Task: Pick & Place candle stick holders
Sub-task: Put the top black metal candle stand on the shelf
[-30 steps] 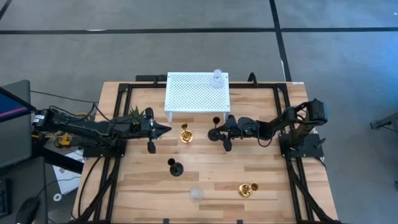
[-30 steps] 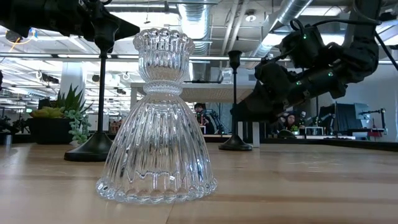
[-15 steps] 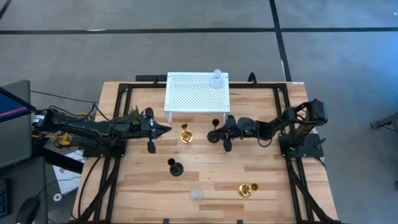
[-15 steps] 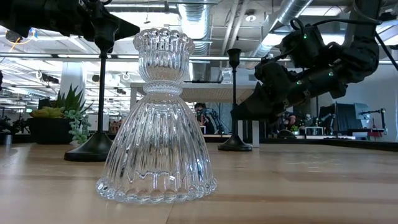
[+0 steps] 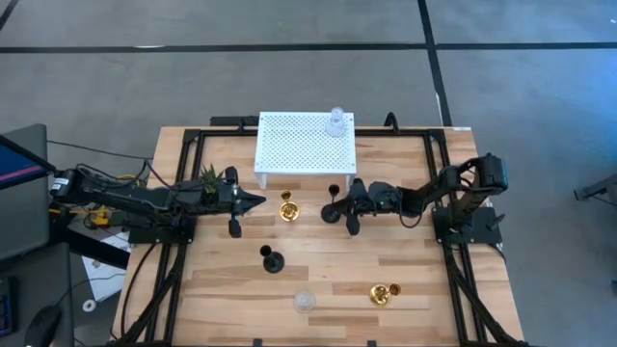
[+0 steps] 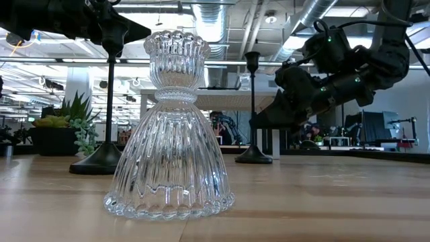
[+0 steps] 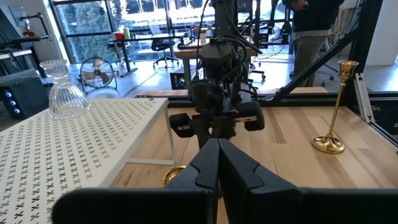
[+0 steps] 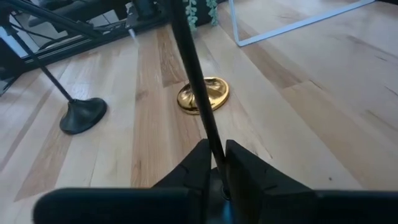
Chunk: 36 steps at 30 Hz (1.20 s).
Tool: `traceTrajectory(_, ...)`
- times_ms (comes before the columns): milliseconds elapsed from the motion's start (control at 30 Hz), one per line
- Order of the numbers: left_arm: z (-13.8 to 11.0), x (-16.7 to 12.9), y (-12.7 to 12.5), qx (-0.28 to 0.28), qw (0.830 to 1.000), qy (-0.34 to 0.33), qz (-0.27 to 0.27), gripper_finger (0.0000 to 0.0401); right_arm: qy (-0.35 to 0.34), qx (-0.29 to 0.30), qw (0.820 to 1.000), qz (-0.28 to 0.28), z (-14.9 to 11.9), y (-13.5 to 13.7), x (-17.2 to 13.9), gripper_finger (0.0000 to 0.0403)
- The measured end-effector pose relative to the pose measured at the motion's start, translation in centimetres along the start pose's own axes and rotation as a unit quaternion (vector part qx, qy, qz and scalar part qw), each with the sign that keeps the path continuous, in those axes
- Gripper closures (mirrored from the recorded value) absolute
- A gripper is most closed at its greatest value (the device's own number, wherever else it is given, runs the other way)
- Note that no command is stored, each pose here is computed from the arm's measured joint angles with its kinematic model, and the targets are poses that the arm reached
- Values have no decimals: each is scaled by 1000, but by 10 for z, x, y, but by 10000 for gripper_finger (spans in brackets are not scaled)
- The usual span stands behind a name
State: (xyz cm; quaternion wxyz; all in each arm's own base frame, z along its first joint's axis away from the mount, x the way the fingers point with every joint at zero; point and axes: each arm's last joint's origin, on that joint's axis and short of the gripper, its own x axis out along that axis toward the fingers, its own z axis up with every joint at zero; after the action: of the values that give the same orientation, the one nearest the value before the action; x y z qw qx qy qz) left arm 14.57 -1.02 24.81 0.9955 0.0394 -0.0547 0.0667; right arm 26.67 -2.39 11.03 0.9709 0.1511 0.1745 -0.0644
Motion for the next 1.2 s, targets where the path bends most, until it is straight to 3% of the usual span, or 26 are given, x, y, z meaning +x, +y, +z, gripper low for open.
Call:
traceTrajectory(267,0,0,0,0,1000,0,0,393,12,14,1000,21,-4,10,0,328)
traceTrajectory(833,0,0,0,0,1000,0,0,393,12,-17,999,25,2,15,21,326)
traceTrajectory(1200,0,0,0,0,1000,0,0,393,25,-7,999,19,-1,14,25,396)
